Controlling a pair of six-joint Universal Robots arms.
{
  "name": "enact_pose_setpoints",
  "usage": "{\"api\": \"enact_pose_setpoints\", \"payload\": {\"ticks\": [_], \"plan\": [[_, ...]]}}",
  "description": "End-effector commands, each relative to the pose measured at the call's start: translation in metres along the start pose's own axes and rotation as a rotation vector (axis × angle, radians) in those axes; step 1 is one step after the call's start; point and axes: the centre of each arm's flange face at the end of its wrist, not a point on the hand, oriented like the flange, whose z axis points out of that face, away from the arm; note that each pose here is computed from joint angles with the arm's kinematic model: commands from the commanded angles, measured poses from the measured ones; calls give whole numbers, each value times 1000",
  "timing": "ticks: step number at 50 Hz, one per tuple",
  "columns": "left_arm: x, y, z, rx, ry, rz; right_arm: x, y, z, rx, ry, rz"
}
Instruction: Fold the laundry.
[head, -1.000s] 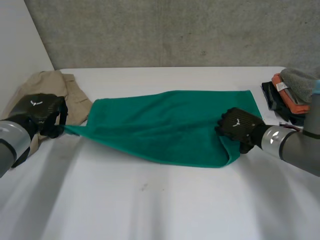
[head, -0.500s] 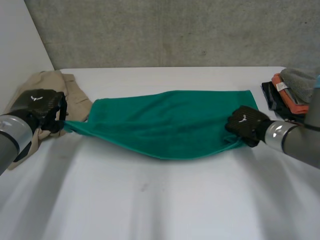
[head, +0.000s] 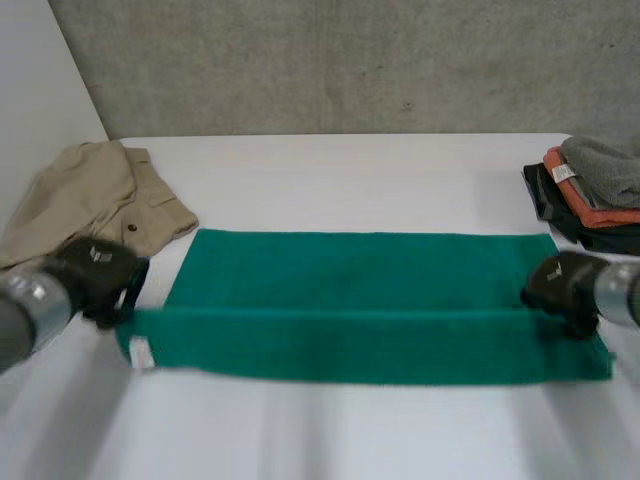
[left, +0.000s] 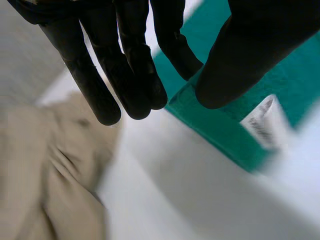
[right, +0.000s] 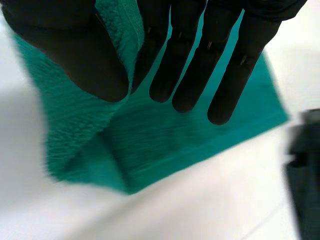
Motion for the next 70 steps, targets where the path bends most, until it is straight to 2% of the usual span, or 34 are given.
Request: {"api": "enact_pose_setpoints", "payload": {"ticks": [1,4,5,9,12,19,23,29,33,39,42,47,51,62,70], "plan": [[-56,-88,54,363,-296,48,74,-65,13,245,402,81],[-91,-127,50,516,-454,-2,113,-96,-6,430,587,153],[-114,-151,42,623,-559,-54,136,-112,-22,558,692,206],[-158,-187,22,846,-727,-168,170,-136,-61,840,882,279],[-163,-194,17,905,-735,-187,177,-140,-72,929,949,266],[-145,-169,35,793,-637,-176,142,-143,-51,918,812,213],[-134,-136,51,683,-606,-196,123,-134,-27,845,739,208],[-99,-80,72,523,-510,-209,79,-113,17,694,572,217],[-78,-58,78,494,-432,-200,45,-100,40,602,429,251],[-66,-53,71,521,-396,-185,7,-87,54,476,259,318],[-66,-60,58,546,-397,-178,-5,-90,49,453,218,394],[-64,-86,19,616,-387,-161,-13,-110,35,524,194,585],[-61,-106,-13,670,-358,-154,-23,-131,27,602,154,665],[-46,-151,-101,841,-287,-183,-73,-178,52,695,56,785],[-36,-166,-144,914,-246,-210,-114,-199,74,732,-22,839]]}}
